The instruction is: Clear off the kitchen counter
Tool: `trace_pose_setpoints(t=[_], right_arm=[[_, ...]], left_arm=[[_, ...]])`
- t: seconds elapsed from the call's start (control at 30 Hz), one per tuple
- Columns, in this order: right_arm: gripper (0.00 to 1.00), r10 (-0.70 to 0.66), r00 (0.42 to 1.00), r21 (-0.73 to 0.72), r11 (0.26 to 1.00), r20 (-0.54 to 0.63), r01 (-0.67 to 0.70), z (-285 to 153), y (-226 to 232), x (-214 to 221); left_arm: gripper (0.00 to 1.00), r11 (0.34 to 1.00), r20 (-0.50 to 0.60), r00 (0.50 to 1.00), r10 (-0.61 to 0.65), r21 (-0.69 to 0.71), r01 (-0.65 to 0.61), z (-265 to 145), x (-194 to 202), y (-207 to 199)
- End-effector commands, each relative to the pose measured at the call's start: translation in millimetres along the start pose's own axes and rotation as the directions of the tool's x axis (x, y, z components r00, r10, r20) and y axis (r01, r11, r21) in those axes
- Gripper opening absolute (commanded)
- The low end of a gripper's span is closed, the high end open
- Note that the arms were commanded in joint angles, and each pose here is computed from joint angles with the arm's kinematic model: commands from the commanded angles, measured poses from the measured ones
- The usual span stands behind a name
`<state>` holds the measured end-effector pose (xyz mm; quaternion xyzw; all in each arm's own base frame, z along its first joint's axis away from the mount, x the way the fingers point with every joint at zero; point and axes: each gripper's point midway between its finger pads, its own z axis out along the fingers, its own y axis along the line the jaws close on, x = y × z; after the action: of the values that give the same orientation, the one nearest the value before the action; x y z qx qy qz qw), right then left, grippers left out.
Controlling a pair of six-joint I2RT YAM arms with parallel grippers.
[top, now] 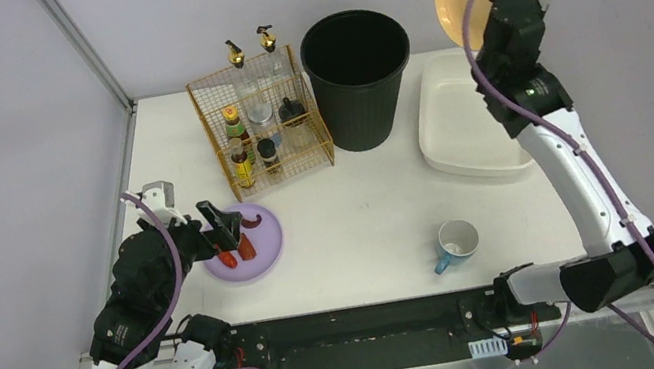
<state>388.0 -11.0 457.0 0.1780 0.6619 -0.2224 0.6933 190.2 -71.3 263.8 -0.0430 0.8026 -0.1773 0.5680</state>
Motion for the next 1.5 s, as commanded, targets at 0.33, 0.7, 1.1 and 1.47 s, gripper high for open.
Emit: trace_pose_setpoints(t=[0.33,0.7,1.1,1.47], right_arm=[[0.00,0.579,0.607,0.237,0.800,-0.545,-0.551,25,-40,174],[0.00,0.727,0.370,0.427,0.657,-0.578,-0.621,52,-39,271],[0.00,0.819,0.230,0.585,0.545,-0.526,-0.601,80,-23,338],[0.00,0.840,0.189,0.663,0.522,-0.509,-0.537,86,-14,385]], left_arm=[[0.99,1.000,-0.014,1.000,-0.008,0.009,0.008,5,0,-3],[1.00,1.000,-0.028,1.000,-0.009,0.018,0.009,6,1,-6],[1.00,1.000,-0.038,0.999,-0.006,0.021,0.007,7,3,-6],[1.00,1.000,-0.054,0.999,-0.002,0.023,0.003,9,5,-7]])
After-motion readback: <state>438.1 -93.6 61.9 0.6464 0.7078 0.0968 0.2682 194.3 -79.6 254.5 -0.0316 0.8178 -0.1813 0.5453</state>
